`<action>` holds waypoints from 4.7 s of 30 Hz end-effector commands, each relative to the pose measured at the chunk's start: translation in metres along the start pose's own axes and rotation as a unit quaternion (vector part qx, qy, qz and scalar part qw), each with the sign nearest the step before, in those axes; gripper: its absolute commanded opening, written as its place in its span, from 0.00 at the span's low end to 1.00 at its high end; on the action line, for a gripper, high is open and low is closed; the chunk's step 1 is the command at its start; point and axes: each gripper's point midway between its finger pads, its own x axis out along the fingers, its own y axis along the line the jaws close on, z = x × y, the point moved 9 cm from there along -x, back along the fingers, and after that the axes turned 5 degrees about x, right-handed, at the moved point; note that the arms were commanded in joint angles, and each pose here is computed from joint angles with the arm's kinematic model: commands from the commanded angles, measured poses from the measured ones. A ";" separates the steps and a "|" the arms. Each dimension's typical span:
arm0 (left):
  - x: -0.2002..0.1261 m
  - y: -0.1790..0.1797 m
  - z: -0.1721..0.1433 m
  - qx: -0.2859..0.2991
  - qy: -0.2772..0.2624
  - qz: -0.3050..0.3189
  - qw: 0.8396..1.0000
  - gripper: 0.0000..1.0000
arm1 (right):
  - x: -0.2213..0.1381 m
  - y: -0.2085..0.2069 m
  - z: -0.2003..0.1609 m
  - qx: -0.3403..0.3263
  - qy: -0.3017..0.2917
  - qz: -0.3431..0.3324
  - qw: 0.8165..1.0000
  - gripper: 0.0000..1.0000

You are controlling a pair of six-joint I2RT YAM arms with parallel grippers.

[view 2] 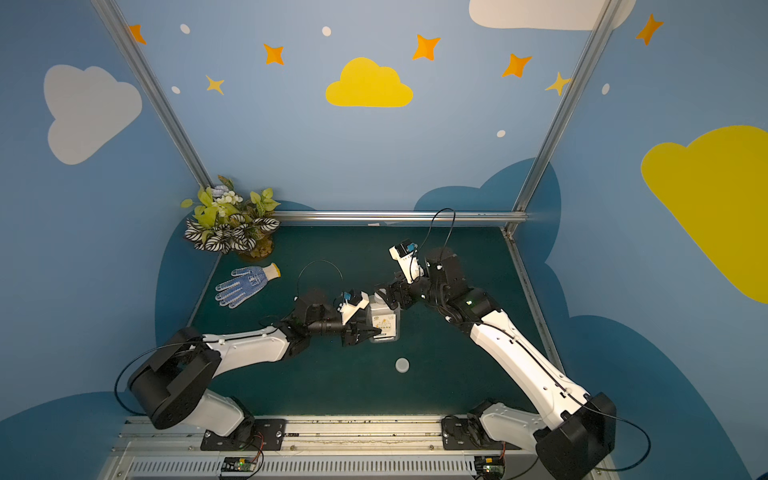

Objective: Screw on the bottle caps
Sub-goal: Screw the bottle cap onto the plastic bottle.

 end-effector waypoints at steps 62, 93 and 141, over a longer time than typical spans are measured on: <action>-0.013 0.007 0.004 0.009 -0.015 0.038 0.999 0.02 | 0.029 0.037 -0.016 -0.031 0.068 -0.076 0.994 0.36; -0.015 0.000 0.008 0.005 -0.026 -0.010 1.000 0.02 | 0.027 0.012 -0.008 -0.022 0.074 0.114 0.991 0.52; -0.014 0.002 0.006 0.003 -0.019 -0.003 1.000 0.02 | 0.039 0.006 0.003 -0.008 0.066 0.099 0.993 0.32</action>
